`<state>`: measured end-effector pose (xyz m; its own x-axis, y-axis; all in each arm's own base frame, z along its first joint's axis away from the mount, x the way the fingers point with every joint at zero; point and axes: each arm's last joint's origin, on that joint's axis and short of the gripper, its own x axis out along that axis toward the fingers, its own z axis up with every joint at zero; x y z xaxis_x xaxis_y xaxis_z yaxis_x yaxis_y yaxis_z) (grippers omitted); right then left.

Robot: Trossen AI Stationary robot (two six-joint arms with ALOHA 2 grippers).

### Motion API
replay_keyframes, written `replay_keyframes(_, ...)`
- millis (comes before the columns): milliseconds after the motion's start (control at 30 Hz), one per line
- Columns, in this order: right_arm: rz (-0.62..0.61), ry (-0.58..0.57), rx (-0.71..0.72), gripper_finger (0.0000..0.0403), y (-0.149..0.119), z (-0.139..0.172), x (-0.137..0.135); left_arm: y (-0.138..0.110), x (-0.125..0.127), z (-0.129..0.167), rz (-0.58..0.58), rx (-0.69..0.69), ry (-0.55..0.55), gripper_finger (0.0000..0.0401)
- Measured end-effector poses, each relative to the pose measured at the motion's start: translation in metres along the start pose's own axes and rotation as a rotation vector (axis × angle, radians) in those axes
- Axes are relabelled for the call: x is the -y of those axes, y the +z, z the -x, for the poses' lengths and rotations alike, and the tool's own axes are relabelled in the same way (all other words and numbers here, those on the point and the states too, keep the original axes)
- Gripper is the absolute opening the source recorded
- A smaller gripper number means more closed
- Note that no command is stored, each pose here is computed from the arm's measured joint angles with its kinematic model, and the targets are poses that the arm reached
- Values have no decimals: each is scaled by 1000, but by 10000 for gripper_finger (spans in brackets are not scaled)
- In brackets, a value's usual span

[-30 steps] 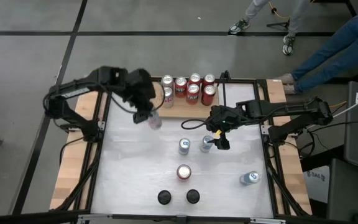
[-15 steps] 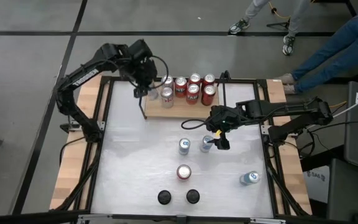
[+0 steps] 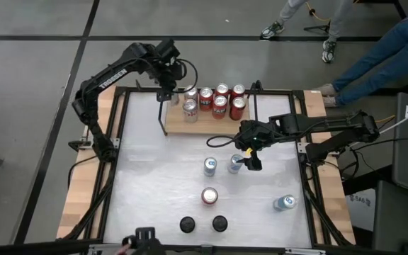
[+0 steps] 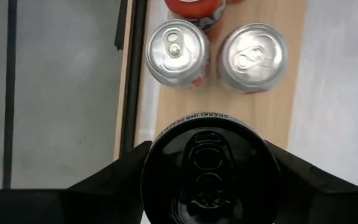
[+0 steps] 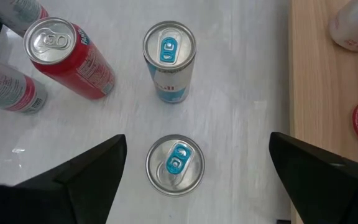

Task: Place canned beverage on shelf
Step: Put the white and pink soda can on the shelf

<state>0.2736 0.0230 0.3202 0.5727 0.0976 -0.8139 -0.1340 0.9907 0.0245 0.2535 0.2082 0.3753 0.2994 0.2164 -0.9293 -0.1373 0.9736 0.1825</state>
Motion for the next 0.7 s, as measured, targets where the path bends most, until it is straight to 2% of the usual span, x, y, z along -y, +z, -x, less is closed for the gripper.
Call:
replay_keyframes(267, 0, 0, 0, 383, 0, 0, 0, 6, -20, -25, 25, 30, -3, 238)
replay_keyframes(700, 0, 0, 0, 383, 0, 0, 0, -3, -46, -45, 96, 9, -19, 238)
